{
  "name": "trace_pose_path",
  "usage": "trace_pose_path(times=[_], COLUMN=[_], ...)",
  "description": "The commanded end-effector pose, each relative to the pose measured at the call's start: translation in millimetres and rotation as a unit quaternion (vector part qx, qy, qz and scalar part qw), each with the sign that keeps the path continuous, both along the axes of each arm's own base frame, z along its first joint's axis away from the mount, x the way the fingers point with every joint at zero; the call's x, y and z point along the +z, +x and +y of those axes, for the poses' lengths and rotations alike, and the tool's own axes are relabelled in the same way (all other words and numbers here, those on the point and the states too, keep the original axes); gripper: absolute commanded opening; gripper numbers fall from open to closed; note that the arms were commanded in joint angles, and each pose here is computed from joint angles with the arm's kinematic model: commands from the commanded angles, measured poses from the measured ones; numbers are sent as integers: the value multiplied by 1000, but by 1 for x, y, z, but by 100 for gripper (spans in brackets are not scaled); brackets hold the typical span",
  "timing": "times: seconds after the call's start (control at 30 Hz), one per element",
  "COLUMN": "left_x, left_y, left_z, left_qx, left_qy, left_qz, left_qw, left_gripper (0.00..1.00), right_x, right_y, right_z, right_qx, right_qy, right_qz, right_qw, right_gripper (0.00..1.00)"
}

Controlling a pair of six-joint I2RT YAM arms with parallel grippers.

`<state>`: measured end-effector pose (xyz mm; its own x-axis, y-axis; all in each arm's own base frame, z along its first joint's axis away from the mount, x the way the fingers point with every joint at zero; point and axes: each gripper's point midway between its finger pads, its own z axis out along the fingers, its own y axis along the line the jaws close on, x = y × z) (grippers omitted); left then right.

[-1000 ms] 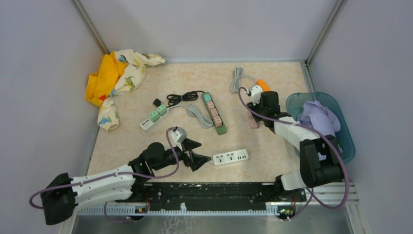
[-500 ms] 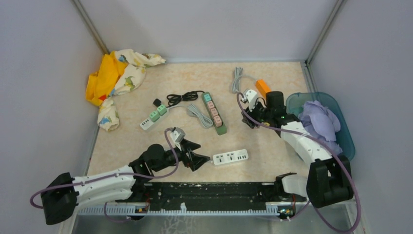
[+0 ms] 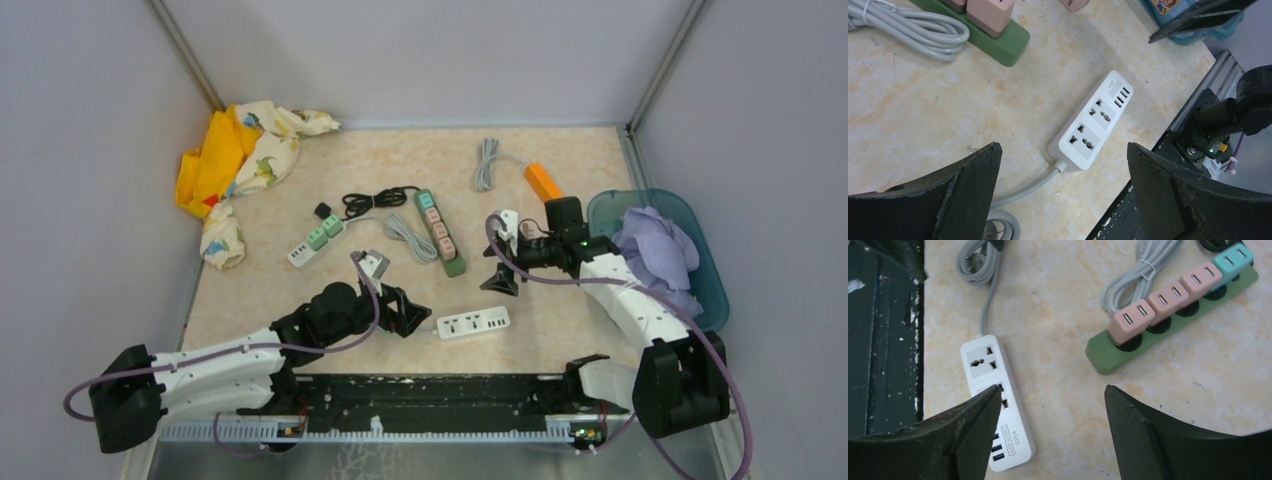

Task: Pull the plug off the socket
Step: Place the plug at the center of the board, then pick up the socket from the center of the board.

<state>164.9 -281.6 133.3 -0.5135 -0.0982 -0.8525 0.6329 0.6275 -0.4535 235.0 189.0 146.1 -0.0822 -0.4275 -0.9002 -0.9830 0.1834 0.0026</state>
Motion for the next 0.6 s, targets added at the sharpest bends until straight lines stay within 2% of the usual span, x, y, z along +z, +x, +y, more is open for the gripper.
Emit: trace_pose_path(times=[0.0,0.27,0.47,0.57], left_x=[-1,13,48,71], left_y=[11,14,10,21], left_z=[8,15,25,41], left_qx=[43,50,6,20], left_qy=[17,33,108,155], left_qz=[12,0,-58,-97], left_qw=[999,998,992,983], left_gripper=[100,100,100,100], right_x=[24,1,-24,-34], right_y=[-32,-73,-92,-94], right_z=[20,42,58,63], right_qx=[112,208,251,256], right_qy=[46,31,-17,-37], right_qz=[-53,-56,-42,-34], right_qw=[991,976,967,965], right_gripper=[79,90,92,97])
